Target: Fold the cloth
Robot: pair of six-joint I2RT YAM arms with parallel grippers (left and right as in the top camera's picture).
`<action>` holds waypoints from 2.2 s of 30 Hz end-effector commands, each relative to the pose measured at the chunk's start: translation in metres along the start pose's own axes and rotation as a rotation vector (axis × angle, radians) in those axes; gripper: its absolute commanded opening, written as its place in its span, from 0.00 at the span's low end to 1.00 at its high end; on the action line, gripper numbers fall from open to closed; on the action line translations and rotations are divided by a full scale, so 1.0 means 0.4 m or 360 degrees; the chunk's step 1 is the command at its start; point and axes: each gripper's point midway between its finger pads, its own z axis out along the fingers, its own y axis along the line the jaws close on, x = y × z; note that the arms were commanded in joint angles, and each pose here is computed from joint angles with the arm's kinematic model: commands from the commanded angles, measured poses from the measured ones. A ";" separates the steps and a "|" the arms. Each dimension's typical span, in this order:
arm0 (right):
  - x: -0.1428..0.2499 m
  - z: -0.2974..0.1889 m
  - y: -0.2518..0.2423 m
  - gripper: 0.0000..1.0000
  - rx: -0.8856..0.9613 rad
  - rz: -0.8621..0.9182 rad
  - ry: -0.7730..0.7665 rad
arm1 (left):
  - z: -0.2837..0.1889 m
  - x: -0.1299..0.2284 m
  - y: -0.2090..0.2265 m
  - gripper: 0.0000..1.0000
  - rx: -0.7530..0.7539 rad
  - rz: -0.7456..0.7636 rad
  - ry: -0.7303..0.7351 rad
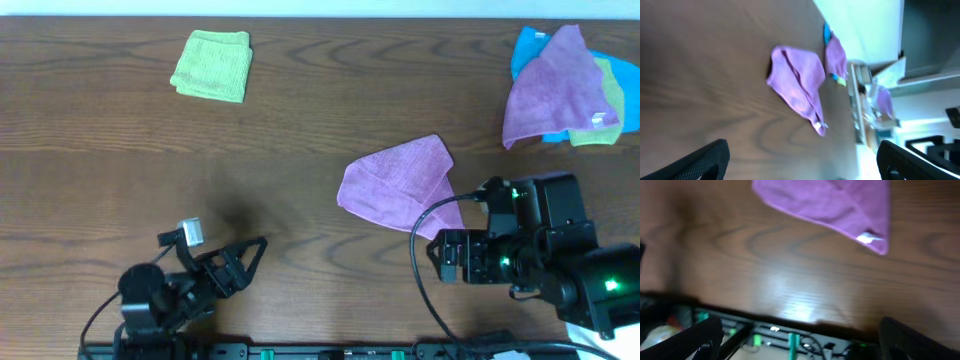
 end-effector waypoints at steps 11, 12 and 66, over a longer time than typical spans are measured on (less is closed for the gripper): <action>-0.013 0.062 -0.083 0.99 0.0194 0.0262 -0.0018 | 0.137 0.040 -0.111 0.95 -0.0008 -0.0284 0.0732; -0.020 0.062 -0.086 0.99 0.0207 0.0259 -0.0038 | 0.160 0.035 -0.109 0.95 -0.0011 -0.0249 0.0755; -0.115 0.197 -0.276 0.99 0.0300 0.0386 0.0069 | 0.619 0.076 0.088 0.80 -0.0579 0.0216 0.0872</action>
